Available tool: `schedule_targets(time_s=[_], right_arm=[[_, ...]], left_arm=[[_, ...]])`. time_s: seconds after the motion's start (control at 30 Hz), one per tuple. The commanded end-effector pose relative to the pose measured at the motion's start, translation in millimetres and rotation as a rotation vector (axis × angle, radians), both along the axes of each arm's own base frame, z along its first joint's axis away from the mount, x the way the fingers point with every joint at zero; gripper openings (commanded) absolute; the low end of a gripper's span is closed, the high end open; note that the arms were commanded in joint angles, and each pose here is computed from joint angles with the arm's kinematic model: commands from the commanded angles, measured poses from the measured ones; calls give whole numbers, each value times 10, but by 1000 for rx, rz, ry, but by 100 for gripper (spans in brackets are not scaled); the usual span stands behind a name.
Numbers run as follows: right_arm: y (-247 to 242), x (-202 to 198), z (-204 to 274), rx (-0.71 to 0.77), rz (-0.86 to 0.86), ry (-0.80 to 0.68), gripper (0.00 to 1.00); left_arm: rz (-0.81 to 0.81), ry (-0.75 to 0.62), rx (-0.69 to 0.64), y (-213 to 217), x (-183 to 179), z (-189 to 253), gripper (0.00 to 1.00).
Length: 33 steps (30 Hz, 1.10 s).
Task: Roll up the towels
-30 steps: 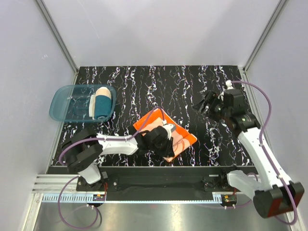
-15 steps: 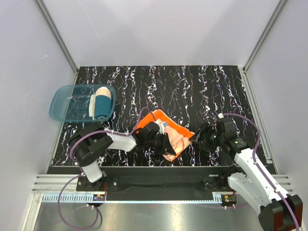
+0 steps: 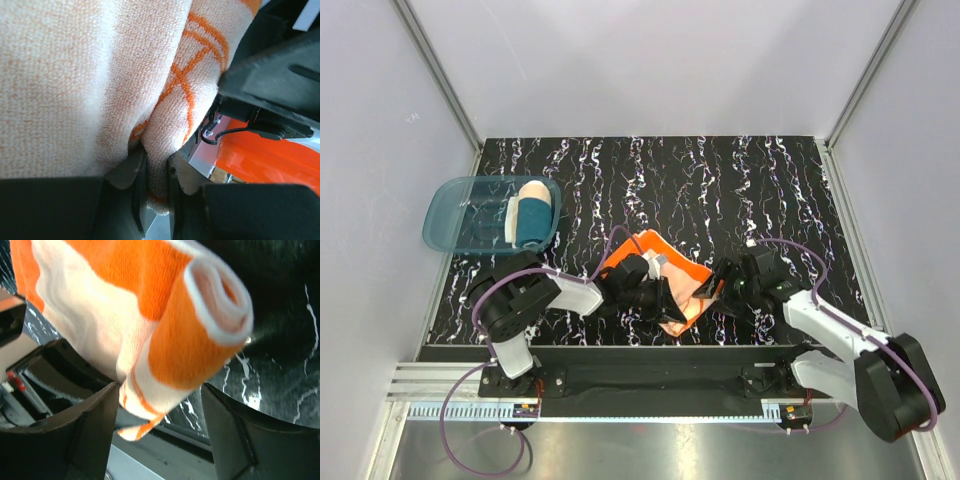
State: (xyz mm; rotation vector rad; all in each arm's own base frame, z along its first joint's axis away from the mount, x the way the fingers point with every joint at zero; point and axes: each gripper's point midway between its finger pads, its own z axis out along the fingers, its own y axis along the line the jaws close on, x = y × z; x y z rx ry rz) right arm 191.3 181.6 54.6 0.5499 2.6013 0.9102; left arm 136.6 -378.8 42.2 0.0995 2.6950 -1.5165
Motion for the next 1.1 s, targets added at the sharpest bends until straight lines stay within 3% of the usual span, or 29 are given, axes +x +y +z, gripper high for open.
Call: schedule_targets(time_s=[0.0,0.13,0.3,0.4,0.47,0.53,0.63,0.8,1.07], right_arm=[[84,227,20,23,-28,-76,70],[75,253,-141,-13,-26,-44,57],[81,262,-189,-39,-16,-28,33],[40,258,-166,-80,-6,-15,25],[22,291,-108,-104,2,-27,23],[2,263,-98,-124,21,-16,21],[4,247,-69,-141,54,-3,19],[30,246,-19,-160,105,9,16],[96,277,37,-180,179,36,13]], left_arm=[[-17,29,-54,-18,-49,48,5],[-16,22,-59,-8,-47,53,5],[-17,-12,-26,25,-21,57,6],[-26,-43,25,73,-6,14,12],[-45,-62,91,158,-22,-69,20],[-50,-111,163,248,13,-114,37],[-55,-189,260,358,70,-113,52],[-85,-349,376,394,129,26,65],[-149,-599,571,384,132,291,73]])
